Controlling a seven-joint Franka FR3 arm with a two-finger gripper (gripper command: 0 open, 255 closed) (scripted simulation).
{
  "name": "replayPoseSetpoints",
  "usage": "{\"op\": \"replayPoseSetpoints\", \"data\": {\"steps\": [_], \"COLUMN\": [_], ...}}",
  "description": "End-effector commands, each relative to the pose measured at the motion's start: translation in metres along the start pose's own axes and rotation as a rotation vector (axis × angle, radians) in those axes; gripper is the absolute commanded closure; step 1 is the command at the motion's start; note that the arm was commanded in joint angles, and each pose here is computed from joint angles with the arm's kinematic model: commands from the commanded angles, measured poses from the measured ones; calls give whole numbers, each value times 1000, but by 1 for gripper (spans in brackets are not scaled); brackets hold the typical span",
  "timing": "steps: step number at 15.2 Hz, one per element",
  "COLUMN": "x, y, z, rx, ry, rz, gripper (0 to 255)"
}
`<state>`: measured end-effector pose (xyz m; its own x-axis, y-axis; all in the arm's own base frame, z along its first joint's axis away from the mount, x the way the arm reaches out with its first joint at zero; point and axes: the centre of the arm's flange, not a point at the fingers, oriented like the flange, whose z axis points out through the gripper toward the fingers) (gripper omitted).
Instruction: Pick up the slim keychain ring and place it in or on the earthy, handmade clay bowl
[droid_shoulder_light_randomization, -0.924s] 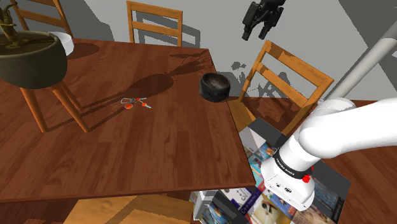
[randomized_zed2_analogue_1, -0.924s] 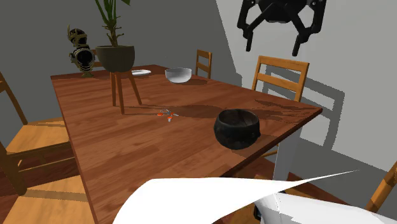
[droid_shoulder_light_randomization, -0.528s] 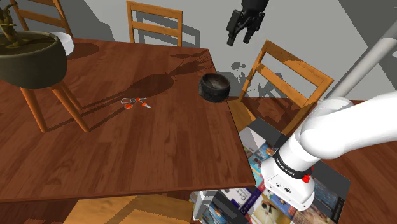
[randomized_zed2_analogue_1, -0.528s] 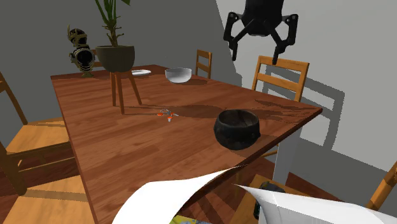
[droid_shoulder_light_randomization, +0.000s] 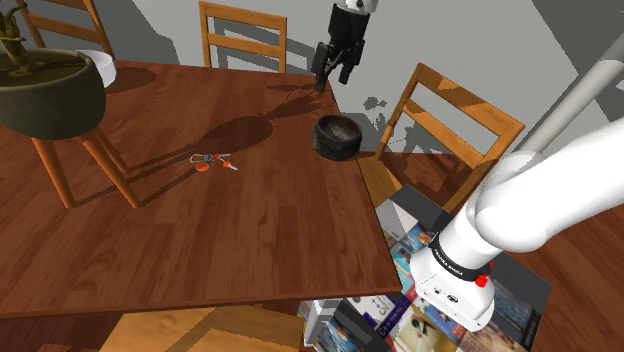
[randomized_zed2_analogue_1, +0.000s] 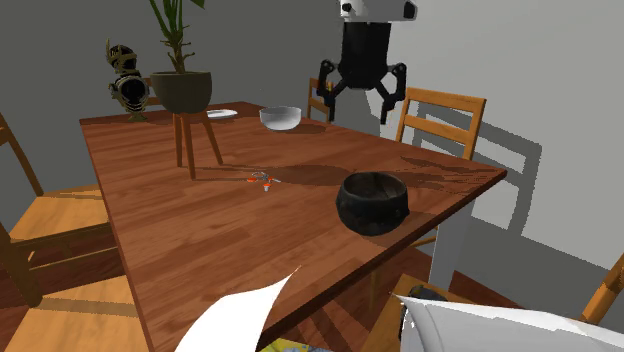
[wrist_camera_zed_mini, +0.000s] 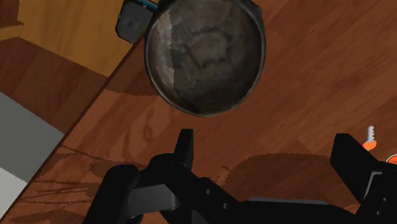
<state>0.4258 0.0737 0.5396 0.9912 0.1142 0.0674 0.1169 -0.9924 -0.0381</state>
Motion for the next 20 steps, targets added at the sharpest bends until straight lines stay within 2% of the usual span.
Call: {"op": "replayPoseSetpoints", "data": {"steps": [1, 11, 20], "x": [16, 80, 121], "y": [-17, -107, -197], "z": [15, 92, 164], "rx": [-1, -10, -18], "ry": [-5, -34, -61], "rz": [-40, -236, -412], "gripper": [0, 0, 0]}}
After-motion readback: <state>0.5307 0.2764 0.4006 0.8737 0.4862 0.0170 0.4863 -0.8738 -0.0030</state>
